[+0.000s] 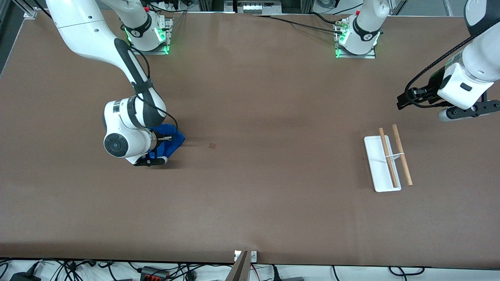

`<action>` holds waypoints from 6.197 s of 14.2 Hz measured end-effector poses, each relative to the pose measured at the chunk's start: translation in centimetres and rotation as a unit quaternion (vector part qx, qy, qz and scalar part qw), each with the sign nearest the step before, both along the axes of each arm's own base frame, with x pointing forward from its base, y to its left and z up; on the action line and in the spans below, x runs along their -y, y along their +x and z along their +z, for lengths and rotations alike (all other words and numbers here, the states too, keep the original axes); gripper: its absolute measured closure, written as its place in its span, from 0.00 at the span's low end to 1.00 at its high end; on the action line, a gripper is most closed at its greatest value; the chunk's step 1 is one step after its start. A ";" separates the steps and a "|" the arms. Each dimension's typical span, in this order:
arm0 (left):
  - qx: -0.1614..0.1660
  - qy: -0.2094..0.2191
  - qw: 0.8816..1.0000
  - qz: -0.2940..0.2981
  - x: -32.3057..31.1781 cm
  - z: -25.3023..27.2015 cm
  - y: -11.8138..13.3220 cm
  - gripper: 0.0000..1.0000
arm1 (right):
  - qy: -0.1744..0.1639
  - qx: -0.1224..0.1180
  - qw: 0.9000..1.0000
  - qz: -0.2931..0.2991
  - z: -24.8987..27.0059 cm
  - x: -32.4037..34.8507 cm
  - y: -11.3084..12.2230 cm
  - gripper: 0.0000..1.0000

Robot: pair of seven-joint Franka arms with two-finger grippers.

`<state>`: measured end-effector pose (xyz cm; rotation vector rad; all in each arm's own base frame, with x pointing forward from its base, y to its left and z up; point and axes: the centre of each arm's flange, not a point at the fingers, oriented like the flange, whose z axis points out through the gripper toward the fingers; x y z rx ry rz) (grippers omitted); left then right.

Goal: Pass towel and hang on rack
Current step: 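Lift the towel with the right gripper and carry it toward the middle, then hold the towel up with the right gripper while the left gripper reaches it, then grasp the towel with the left gripper while the right gripper releases it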

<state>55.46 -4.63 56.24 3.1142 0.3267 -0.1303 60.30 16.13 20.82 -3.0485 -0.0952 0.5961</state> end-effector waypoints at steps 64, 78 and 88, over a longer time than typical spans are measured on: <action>0.303 -0.410 0.611 -0.606 10.1 -30.0 -1.0 0.00 | 0.364 0.191 0.910 -0.052 35.4 -39.0 -8.1 0.99; 0.387 -0.412 0.543 -0.621 12.9 -33.2 -0.9 0.55 | 0.364 0.191 0.910 -0.052 35.4 -39.1 -8.2 0.99; 0.390 -0.410 0.546 -0.618 13.3 -33.1 -0.9 0.97 | 0.360 0.193 0.911 -0.050 35.2 -39.0 -8.1 0.93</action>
